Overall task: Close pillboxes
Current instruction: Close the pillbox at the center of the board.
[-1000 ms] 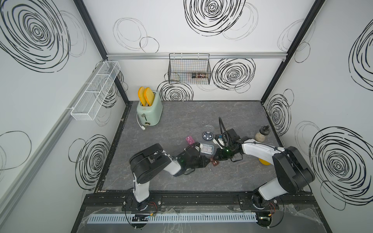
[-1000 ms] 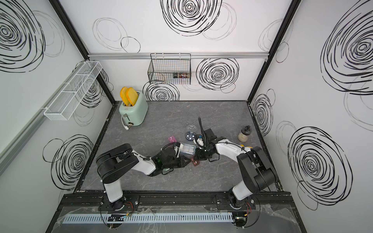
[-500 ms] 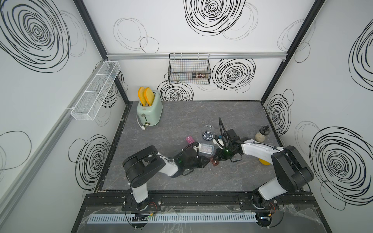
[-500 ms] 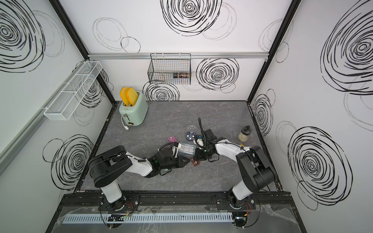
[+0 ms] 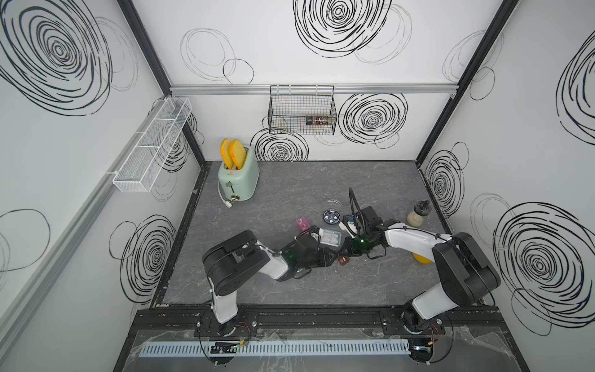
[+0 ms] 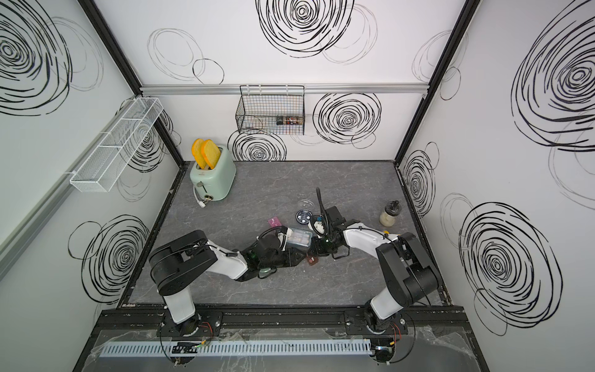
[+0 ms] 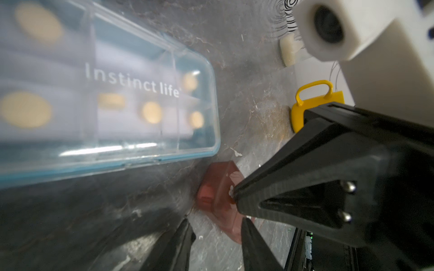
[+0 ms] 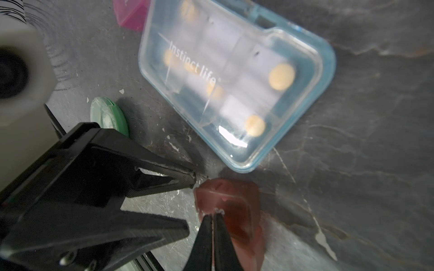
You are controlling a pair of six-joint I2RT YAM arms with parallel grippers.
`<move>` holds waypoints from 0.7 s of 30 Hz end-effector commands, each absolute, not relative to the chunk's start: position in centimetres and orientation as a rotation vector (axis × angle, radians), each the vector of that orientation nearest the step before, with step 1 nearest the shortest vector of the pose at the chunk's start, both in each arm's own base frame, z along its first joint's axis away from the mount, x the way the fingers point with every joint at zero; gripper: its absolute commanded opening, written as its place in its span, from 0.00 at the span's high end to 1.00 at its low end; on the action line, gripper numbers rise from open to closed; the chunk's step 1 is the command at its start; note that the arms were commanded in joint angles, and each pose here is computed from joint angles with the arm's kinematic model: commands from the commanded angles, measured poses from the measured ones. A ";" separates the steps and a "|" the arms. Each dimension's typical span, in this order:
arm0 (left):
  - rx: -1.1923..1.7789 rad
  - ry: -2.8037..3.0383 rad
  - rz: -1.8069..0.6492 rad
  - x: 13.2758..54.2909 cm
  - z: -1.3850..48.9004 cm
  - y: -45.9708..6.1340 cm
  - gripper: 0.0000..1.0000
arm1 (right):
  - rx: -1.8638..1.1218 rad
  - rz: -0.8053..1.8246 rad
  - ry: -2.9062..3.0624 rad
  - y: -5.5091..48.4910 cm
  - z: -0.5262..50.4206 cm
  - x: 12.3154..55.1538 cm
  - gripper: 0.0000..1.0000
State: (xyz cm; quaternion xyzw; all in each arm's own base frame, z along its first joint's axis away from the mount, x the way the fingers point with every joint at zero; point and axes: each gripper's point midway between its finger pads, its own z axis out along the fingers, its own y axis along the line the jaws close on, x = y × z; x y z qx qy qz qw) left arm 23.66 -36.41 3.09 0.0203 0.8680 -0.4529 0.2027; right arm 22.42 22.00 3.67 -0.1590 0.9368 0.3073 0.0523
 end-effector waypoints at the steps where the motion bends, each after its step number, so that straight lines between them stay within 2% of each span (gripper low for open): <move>1: 0.065 2.389 -1.266 24.4 3.6 -37.3 0.60 | -0.476 0.899 2.907 21.4 2.3 21.4 0.90; 6: 0.069 2.394 -1.265 24.6 3.3 -37.7 0.60 | -0.473 0.894 2.911 21.3 2.1 21.3 0.90; 21: 0.063 2.438 -1.219 24.4 1.9 -37.7 0.72 | -0.464 0.912 2.919 21.1 1.5 20.8 0.90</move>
